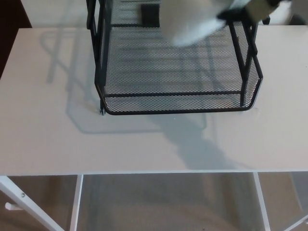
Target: The robot walks towards a desk on which a file tray is kept in the middle and a toilet paper roll is kept on its right. The robot uses its right hand to hook on finger in the gap of the roll and grabs it, lifts it and places it on the tray.
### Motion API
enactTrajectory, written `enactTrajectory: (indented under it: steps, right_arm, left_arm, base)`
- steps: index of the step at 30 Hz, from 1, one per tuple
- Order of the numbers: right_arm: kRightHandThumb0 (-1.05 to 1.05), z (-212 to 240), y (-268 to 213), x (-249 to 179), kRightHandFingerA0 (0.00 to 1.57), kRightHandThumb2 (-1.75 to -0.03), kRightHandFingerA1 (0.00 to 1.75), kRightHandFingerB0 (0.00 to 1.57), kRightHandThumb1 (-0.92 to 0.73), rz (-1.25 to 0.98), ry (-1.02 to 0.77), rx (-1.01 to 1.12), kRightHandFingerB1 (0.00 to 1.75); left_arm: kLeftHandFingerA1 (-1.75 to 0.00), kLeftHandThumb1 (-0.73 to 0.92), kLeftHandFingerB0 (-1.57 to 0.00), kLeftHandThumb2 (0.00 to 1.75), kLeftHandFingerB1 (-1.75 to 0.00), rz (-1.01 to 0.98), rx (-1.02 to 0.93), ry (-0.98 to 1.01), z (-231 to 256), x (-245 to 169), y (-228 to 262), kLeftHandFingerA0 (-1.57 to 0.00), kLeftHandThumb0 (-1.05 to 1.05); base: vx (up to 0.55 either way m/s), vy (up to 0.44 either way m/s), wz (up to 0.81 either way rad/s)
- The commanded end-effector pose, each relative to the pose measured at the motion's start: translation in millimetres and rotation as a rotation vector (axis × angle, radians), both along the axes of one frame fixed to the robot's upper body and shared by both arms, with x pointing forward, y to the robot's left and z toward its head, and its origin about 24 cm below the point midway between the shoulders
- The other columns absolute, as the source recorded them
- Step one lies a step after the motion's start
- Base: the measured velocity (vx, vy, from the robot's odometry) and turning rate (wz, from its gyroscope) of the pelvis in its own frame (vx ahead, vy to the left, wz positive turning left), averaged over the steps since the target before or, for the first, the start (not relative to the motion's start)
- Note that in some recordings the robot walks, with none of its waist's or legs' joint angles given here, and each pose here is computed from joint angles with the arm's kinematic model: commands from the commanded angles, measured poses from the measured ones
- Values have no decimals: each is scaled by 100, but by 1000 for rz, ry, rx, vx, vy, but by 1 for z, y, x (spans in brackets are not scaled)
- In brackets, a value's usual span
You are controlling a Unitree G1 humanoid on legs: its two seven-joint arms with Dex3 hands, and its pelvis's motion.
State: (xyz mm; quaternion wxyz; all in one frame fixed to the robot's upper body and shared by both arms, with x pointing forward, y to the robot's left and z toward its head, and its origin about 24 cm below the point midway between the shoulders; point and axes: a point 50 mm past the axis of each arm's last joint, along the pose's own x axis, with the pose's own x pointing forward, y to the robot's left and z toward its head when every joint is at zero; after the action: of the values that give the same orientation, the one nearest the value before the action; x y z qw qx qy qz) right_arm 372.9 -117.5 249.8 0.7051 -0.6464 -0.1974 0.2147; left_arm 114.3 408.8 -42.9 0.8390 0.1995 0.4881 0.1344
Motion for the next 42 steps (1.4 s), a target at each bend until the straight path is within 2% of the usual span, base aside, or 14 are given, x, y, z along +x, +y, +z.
enactTrajectory:
  steps: [1, 3, 6, 8, 11, 15, 20, 21, 24, 29, 30, 31, 37, 42]
  right_arm:
    - [-27, -12, 11, 1, 101, -61, 143, 93, -59, 60, 78, -78, 61]
    - [-27, -16, 13, 1, 107, -62, 129, 94, -62, 64, 119, -63, 62]
    - [-27, -22, 20, -2, 104, -63, 132, 96, -61, 91, 128, -58, 63]
    - [-28, -24, 22, -3, 102, -64, 140, 93, -60, 121, 124, -66, 66]
    - [-30, -23, 24, -3, 101, -60, 140, 92, -60, 129, 124, -82, 65]
    - [-24, -17, 26, -1, 100, -68, 129, 92, -63, 111, 156, -42, 66]
    - [-22, -12, 26, 0, 103, -69, 131, 92, -65, 66, 219, 16, 63]
    - [-22, -7, 25, 4, 104, -66, 119, 83, -67, 0, 320, -14, 58]
    - [-24, -5, 25, 5, 104, -63, 117, 82, -68, -27, 352, -31, 55]
    - [-29, 4, 24, 5, 93, -58, 87, 69, -64, -64, 425, -66, 48]
    - [-29, 5, 24, 6, 93, -58, 87, 69, -64, -69, 434, -71, 48]
    - [-39, 11, 23, 6, 87, -59, 72, 61, -66, -104, 491, -141, 42]
    - [-43, 10, 24, 6, 74, -60, 60, 55, -65, -110, 541, -216, 41]
    - [-48, 15, 25, 6, 69, -59, 64, 44, -62, -122, 566, -221, 35]
  left_arm:
    - [-54, 92, -23, 69, -44, -7, 30, 24, 2, -1, 4, -16, -85]
    - [-55, 92, -21, 69, -44, -4, 32, 25, 2, 0, 4, -17, -81]
    - [-55, 92, -21, 70, -44, 1, 23, 20, 1, 0, 5, -17, -83]
    - [-55, 92, -22, 69, -45, 4, 30, 23, 1, 0, 6, -16, -84]
    - [-55, 92, -22, 69, -45, 5, 24, 22, 0, 0, 6, -16, -84]
    - [-56, 92, -21, 71, -45, -14, 22, 9, 4, 2, 4, -17, -82]
    - [-54, 92, -22, 68, -44, 6, 13, 0, 3, 0, 5, -17, -83]
    - [-55, 92, -22, 69, -44, 9, 20, 9, 1, -1, 6, -19, -83]
    - [-57, 92, -20, 69, -45, -7, 26, 8, 2, 0, 6, -17, -82]
    - [-54, 92, -21, 69, -44, 1, 14, 12, 3, 1, 5, -16, -83]
    - [-54, 92, -21, 69, -44, -10, 25, 21, 3, 1, 5, -16, -83]
    - [-56, 92, -21, 70, -45, -29, 18, 8, 5, 2, 4, -15, -83]
    - [-54, 92, -22, 68, -44, 6, 18, 9, 4, -1, 6, -16, -82]
    - [-55, 92, -19, 69, -45, -4, 13, 8, 4, -1, 6, -14, -82]
  base:
    - [0, 0, 0]
    - [0, 0, 0]
    - [0, 0, 0]
    - [0, 0, 0]
    - [0, 0, 0]
    - [0, 0, 0]
    - [0, 0, 0]
    - [0, 0, 0]
    - [0, 0, 0]
    - [0, 0, 0]
    - [0, 0, 0]
    - [0, 0, 0]
    - [0, 0, 0]
    - [0, 0, 0]
